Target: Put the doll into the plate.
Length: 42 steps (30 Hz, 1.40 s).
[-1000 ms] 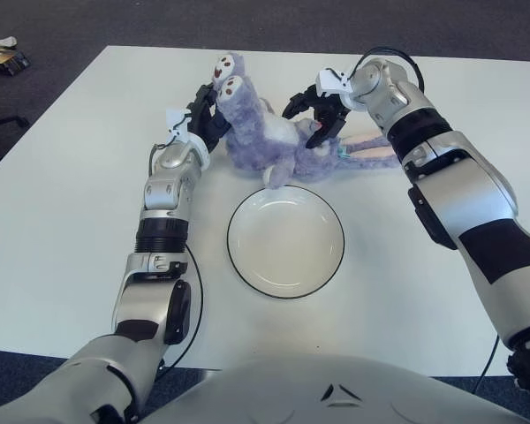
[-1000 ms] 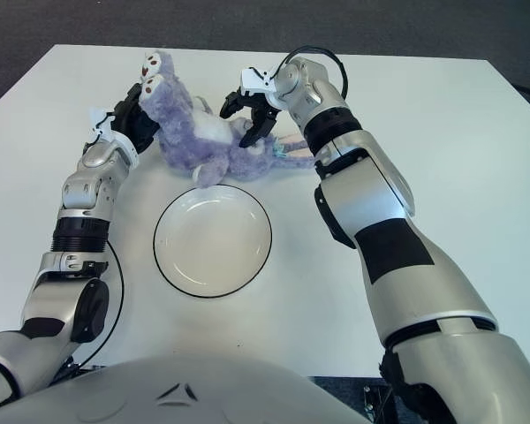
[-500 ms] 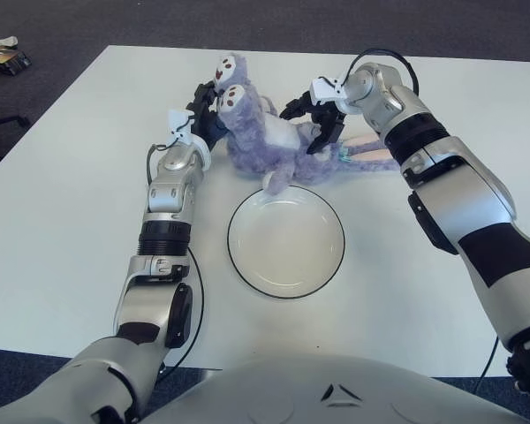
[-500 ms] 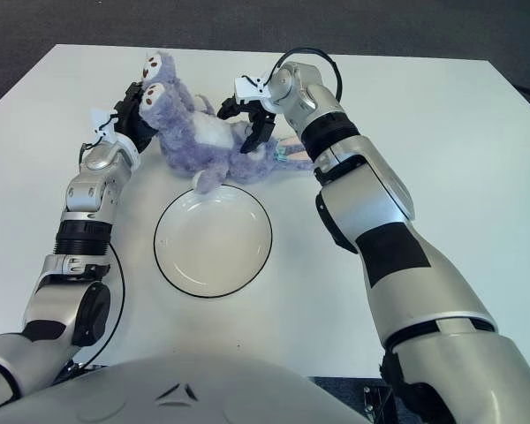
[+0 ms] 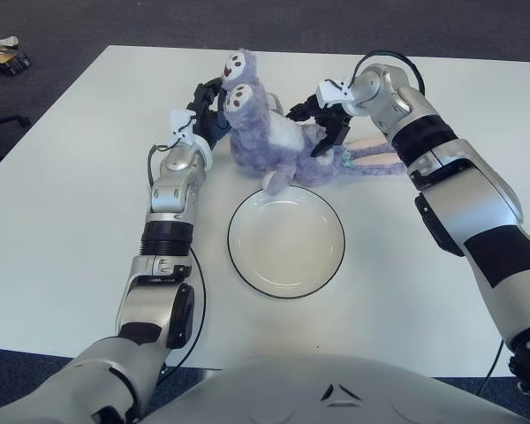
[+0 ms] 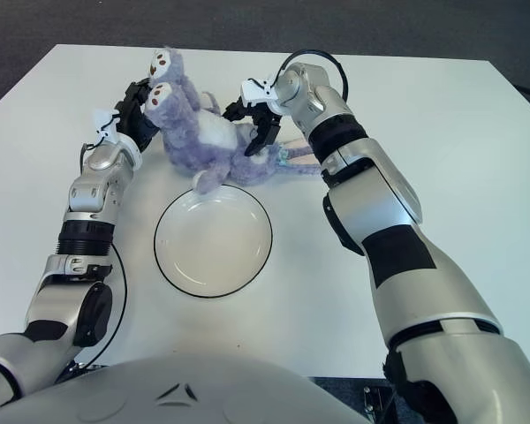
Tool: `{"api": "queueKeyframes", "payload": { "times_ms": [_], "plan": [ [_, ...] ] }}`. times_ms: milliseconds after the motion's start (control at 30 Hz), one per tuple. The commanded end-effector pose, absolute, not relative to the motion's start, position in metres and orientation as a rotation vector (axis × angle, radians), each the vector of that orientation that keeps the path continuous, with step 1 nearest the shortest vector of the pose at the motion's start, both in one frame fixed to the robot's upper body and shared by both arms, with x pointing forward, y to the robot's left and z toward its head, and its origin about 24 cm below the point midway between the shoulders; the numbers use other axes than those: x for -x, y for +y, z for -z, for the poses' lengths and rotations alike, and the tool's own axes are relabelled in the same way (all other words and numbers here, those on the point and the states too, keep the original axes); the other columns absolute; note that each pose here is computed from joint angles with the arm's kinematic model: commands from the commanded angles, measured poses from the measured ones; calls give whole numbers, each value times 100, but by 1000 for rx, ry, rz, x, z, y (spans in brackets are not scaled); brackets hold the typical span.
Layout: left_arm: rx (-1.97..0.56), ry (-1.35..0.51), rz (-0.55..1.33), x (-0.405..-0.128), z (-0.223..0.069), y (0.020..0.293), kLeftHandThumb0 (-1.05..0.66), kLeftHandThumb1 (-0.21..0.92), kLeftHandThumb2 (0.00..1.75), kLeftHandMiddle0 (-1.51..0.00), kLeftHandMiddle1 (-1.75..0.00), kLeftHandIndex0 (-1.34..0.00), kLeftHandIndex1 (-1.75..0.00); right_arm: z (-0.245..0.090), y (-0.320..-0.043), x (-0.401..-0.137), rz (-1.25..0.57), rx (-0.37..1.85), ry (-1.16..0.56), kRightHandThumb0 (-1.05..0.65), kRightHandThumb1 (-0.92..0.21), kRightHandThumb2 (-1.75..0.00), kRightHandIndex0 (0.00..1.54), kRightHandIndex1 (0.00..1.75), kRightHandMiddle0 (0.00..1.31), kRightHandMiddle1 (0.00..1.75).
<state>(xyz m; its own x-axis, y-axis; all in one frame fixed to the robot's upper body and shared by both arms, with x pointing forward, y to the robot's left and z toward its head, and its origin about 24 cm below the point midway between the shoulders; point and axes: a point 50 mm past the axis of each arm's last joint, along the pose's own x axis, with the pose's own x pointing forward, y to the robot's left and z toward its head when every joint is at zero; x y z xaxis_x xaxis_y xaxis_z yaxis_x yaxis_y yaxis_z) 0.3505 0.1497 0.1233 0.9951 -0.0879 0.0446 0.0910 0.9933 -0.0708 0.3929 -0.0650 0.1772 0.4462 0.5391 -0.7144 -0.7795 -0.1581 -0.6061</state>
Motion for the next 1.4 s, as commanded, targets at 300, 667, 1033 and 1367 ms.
{"api": "queueKeyframes", "payload": {
  "times_ms": [300,667,1033,1367],
  "plan": [
    [43,-84,78,-351,-121,148,-56,92,69,-18,-126,0,-107,-172,-88,-392,-1251,901,515,-104,-92,-37,78,174,0,28],
    [33,-96,79,-352,-119,148,-50,87,73,-20,-125,0,-125,-180,-87,-383,-1304,794,629,-105,-92,-51,72,175,0,18],
    [44,-98,90,-353,-118,148,-48,84,77,-21,-126,0,-122,-180,-92,-379,-1231,770,657,-105,-92,-88,2,58,0,0],
    [65,-109,99,-354,-117,148,-48,83,78,-22,-127,0,-124,-180,-91,-371,-1205,756,705,-105,-92,-93,1,28,0,0]
  ]
}}
